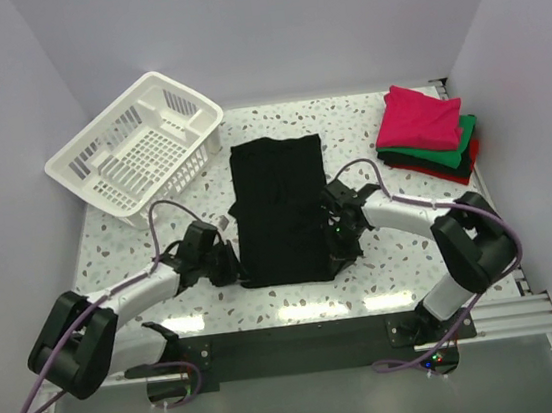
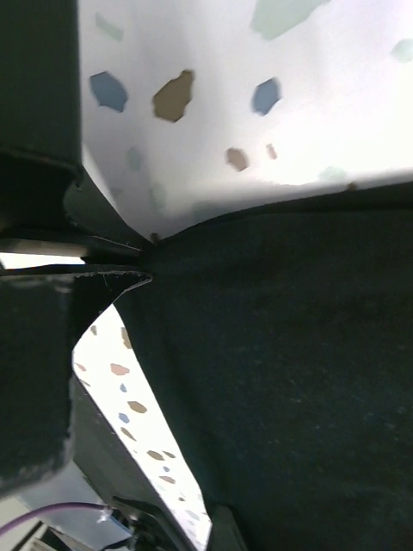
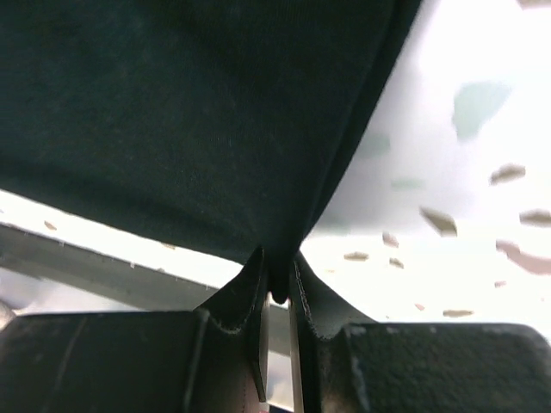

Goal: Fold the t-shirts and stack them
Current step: Fold the tshirt

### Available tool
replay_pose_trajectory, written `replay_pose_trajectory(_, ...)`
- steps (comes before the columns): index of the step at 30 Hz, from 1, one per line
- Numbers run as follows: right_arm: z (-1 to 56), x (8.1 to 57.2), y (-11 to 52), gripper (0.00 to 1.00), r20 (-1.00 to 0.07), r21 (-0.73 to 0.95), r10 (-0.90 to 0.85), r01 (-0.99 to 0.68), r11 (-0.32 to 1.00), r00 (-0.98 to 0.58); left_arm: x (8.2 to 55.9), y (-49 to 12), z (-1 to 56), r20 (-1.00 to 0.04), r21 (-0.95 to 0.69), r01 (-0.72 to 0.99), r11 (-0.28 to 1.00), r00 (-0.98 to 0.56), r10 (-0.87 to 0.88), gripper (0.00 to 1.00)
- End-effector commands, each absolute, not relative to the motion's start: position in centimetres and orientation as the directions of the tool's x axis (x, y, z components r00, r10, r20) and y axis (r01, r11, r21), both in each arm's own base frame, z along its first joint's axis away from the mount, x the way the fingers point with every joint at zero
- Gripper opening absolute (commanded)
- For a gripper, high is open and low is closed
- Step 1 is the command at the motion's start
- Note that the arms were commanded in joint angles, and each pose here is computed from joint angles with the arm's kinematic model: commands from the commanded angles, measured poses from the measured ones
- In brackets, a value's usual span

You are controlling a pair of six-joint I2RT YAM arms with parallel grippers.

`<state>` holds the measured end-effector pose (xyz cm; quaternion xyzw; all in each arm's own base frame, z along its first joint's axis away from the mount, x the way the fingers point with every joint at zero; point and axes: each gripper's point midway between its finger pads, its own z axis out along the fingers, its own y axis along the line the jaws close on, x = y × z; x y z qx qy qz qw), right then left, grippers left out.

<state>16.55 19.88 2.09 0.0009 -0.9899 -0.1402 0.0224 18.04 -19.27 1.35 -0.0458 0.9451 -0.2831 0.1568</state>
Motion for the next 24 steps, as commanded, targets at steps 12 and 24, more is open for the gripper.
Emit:
replay_pose_trajectory(12, 8.5, 11.2, 16.4, 0.0, 0.071, 0.277, -0.033, -0.012, 0.961, -0.997, 13.8, -18.8, 6.1, -0.204, -0.55, 0.044, 0.834, -0.976, -0.082, 0.0)
replay_pose_trajectory(24, 15.6, 10.9, 15.3, 0.0, -0.082, 0.326, 0.091, 0.06, 0.943, -0.993, 14.8, -20.8, 15.1, -0.299, -0.639, 0.068, 0.766, -0.94, -0.165, 0.0)
